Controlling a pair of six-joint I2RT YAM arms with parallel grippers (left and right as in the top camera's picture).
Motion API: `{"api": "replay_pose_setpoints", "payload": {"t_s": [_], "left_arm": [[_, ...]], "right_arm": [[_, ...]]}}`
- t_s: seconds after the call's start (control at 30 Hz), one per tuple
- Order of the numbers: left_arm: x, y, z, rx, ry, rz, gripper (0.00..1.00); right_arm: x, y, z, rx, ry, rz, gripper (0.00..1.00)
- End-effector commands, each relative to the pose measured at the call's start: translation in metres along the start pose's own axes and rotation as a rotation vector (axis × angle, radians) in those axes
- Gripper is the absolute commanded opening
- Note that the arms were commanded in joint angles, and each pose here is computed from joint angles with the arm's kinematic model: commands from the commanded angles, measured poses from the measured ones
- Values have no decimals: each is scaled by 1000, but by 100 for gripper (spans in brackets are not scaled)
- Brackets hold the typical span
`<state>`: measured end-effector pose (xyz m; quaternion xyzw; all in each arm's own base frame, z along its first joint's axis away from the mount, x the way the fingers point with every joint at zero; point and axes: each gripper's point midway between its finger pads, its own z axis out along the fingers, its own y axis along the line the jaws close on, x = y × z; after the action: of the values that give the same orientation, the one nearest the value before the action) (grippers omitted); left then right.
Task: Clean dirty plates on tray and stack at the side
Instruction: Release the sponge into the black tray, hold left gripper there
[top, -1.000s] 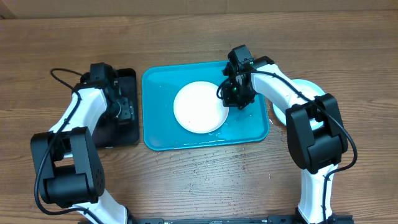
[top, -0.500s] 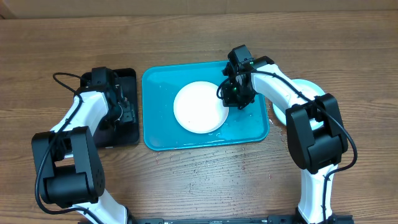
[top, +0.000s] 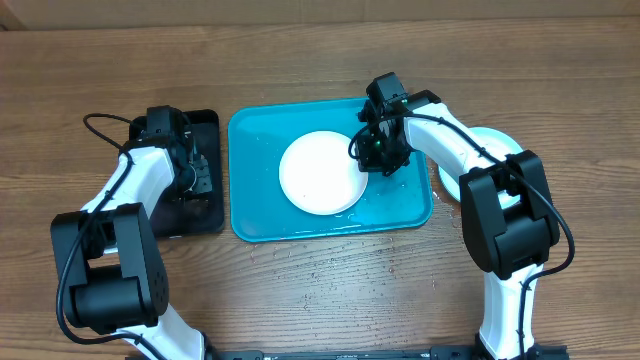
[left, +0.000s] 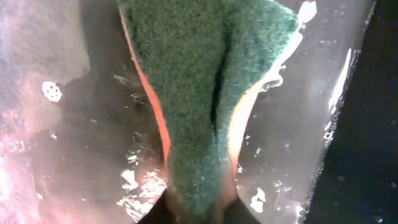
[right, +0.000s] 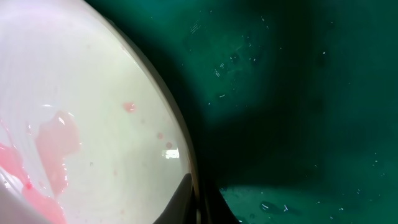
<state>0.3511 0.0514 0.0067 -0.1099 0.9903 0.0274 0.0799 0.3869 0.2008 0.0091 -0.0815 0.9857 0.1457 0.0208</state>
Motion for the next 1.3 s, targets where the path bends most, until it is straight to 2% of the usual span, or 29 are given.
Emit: {"api": "replay_pose_setpoints", "payload": {"t_s": [0.0,0.2,0.23,0.3,0.33,0.4,0.5,0.77,1.13,1.2,1.27], "left_arm": [[0,2,-8,-9,-13,10,4],[-4,14,-12,-82,-22,8,4],[-6,14,-15,-83,-21,8,9],[-13,14,-23,-80,-29,1,53],[-18,13,-28,-79,-38,-9,62],[-27,12,-36,-74,-56,-14,70],[-41,11,-45,-67,-93,-18,75],[-49,10,-41,-58,-132,-92,75],[-40,-4,-1,6,-69,-108,71],[-41,-4,5,4,-68,-107,62],[-42,-4,7,5,-72,-107,46]], "right_arm": [[2,-6,5,26,17,-2,4],[4,-7,5,28,24,0,4],[4,-7,5,28,24,0,4],[4,-7,5,28,24,0,4],[4,-7,5,28,24,0,4],[4,-7,5,28,23,0,4],[4,-7,5,28,24,0,4],[4,-7,5,28,24,0,4],[4,-7,5,28,25,0,4],[5,-7,5,28,26,1,4],[5,-7,5,28,27,1,4]]}}
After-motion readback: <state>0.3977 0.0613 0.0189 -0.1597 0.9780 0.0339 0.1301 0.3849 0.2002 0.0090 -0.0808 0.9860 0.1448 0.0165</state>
